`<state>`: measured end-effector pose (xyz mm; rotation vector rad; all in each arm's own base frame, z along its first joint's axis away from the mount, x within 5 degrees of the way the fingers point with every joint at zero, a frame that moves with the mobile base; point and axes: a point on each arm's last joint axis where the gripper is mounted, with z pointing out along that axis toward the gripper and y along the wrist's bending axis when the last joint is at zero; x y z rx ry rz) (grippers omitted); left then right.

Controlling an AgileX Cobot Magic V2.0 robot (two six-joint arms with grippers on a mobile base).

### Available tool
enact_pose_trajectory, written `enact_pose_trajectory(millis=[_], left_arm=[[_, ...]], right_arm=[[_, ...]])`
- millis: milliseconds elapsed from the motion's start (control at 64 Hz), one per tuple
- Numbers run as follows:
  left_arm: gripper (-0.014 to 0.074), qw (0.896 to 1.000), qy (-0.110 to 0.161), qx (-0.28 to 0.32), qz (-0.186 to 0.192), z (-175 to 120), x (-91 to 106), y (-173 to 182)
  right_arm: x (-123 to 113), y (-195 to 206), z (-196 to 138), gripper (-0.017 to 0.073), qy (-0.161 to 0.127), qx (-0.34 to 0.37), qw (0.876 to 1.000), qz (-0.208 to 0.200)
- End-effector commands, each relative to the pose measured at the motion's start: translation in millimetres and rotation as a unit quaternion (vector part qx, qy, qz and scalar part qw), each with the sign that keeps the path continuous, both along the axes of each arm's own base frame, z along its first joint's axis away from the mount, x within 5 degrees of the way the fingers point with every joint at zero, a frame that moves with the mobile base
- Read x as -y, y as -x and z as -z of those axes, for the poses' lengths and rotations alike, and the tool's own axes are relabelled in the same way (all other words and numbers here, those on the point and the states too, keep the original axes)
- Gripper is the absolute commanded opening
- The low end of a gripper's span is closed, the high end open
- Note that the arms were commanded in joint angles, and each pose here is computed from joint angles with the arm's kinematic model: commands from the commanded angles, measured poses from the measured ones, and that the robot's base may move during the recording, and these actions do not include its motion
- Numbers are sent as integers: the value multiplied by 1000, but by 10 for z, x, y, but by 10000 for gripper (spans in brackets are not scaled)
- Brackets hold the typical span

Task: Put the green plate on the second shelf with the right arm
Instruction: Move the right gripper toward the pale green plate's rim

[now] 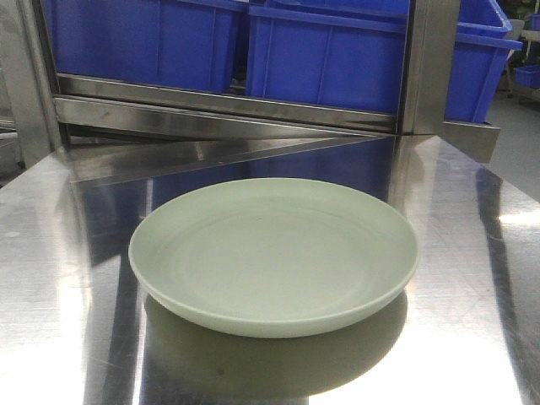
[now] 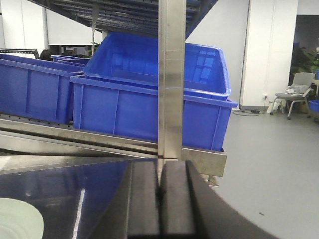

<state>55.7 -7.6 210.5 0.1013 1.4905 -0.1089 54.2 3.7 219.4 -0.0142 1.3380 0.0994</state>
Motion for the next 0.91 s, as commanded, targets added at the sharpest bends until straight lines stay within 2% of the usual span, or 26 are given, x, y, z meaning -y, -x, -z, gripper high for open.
enact_pose_trajectory(millis=[0, 156, 312, 390, 406, 468, 562, 671, 796, 890], left_arm=[[130, 1000, 8, 30, -1, 49, -3, 3], [130, 1000, 8, 30, -1, 49, -3, 3], [130, 1000, 8, 30, -1, 49, -3, 3], [130, 1000, 8, 30, -1, 49, -3, 3], [130, 1000, 8, 30, -1, 49, -3, 3], [130, 1000, 8, 30, -1, 49, -3, 3], [130, 1000, 8, 30, -1, 49, -3, 3], [130, 1000, 8, 30, -1, 49, -3, 3], [130, 1000, 8, 30, -1, 49, -3, 3], [130, 1000, 8, 30, -1, 49, -3, 3]], right_arm=[[2, 59, -157, 78, 3, 69, 998, 0], [4, 87, -221, 78, 0, 107, 994, 1], [10, 175, -377, 78, -9, 198, 980, 0], [12, 207, -486, 78, -36, 206, 978, -12], [14, 224, -543, 78, -49, 208, 977, -18], [17, 266, -736, 78, -71, 200, 977, -29], [20, 311, -1070, 78, -110, 151, 981, -43], [10, 254, -1448, 78, -178, 27, 982, -54], [-20, 100, -1825, 55, -186, -68, 979, -50], [-62, -80, -2022, 47, -194, -151, 968, -51]])
